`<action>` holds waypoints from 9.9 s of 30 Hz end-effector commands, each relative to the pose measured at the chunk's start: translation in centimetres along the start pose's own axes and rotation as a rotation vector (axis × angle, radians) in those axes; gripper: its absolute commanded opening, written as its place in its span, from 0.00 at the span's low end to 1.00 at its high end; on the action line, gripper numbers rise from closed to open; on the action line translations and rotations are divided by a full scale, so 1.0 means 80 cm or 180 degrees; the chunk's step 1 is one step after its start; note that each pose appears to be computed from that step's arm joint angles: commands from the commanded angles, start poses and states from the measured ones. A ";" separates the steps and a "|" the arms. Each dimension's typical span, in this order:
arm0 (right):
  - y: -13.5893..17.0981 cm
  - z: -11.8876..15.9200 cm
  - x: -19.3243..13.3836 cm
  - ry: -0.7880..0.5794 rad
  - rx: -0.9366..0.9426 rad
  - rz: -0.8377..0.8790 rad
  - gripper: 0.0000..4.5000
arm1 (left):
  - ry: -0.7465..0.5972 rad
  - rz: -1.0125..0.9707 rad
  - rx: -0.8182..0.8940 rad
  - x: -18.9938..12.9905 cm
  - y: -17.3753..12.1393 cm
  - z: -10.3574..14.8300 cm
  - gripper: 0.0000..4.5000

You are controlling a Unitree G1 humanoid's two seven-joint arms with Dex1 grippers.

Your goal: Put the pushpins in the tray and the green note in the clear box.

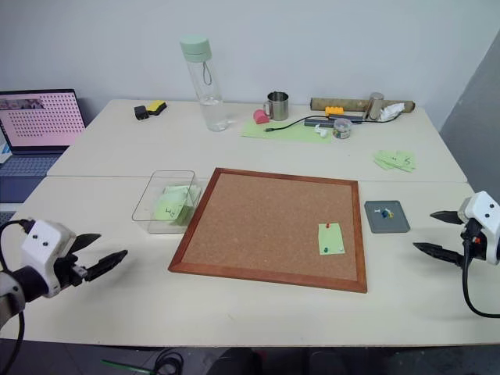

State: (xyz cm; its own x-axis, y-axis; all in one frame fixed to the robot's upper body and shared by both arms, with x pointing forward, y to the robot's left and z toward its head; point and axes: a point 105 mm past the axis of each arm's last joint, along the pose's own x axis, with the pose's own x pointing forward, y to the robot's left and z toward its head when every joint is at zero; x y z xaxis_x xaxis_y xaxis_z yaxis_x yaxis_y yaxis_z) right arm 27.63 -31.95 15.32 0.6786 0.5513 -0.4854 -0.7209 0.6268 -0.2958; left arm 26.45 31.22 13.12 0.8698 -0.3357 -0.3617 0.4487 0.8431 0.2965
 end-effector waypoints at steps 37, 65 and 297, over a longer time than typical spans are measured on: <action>0.055 0.077 0.196 -0.0516 -0.0345 0.0556 0.94 | -0.0787 -0.1663 0.0046 0.217 -0.250 0.073 0.00; 0.067 0.107 0.188 -0.0932 -0.0218 0.0778 0.00 | -0.0688 -0.1562 -0.0022 0.214 -0.247 0.061 0.00; 0.117 0.153 0.146 -0.1488 -0.1845 0.0161 0.00 | -0.1255 -0.2215 -0.1869 0.138 -0.219 0.150 0.41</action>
State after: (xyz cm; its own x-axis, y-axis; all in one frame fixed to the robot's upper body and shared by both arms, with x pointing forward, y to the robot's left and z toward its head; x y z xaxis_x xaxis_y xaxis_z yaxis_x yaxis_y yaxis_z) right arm 30.60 -13.49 15.34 0.5481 0.8144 -0.1908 -0.6956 0.3171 -0.6447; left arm 30.86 8.10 13.10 0.5147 -0.8573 -0.0053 0.8041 0.4849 -0.3439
